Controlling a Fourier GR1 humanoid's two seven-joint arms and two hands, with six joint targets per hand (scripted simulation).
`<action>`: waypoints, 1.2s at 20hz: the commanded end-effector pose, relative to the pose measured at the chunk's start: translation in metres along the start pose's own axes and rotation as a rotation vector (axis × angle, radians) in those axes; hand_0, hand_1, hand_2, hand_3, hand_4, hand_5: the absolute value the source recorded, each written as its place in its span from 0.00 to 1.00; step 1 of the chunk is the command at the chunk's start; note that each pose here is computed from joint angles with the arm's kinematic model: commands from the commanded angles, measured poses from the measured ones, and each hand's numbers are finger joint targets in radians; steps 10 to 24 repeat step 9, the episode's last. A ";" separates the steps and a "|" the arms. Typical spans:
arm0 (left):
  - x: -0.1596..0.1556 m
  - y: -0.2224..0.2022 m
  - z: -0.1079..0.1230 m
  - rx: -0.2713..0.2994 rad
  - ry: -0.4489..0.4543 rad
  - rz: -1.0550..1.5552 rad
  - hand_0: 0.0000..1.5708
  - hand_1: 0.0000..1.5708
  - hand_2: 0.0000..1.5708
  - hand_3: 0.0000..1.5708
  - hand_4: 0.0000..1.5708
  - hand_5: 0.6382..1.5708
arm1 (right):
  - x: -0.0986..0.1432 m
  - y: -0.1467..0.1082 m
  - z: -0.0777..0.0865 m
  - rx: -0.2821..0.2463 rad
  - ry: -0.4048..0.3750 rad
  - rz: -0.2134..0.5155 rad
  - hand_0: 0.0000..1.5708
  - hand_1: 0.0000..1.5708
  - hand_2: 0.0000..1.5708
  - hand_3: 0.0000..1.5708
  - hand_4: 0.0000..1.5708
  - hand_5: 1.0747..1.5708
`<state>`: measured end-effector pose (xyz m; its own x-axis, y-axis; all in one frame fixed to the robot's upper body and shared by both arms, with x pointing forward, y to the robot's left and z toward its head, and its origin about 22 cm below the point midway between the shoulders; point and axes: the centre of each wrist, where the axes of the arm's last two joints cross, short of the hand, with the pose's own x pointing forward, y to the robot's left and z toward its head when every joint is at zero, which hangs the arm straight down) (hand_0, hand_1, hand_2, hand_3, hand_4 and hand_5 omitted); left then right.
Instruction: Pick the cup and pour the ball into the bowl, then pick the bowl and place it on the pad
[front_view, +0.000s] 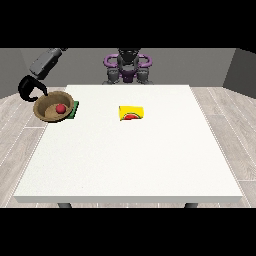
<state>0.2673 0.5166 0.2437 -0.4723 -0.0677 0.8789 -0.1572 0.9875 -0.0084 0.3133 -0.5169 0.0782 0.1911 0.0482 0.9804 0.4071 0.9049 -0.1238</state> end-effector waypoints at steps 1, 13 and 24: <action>0.024 0.005 -0.009 -0.031 0.000 0.031 0.00 0.00 0.00 0.00 0.44 0.97 | 0.005 -0.006 0.000 -0.033 0.037 0.007 0.00 0.00 0.00 0.00 0.00 0.85; -0.051 -0.050 0.003 -0.044 0.302 0.083 0.00 0.00 0.00 0.00 0.63 1.00 | 0.031 0.050 -0.017 0.152 0.000 0.023 0.00 0.00 0.00 0.00 0.45 0.29; -0.051 -0.050 0.003 -0.044 0.302 0.083 0.00 0.00 0.00 0.00 0.63 1.00 | 0.031 0.050 -0.017 0.152 0.000 0.023 0.00 0.00 0.00 0.00 0.45 0.29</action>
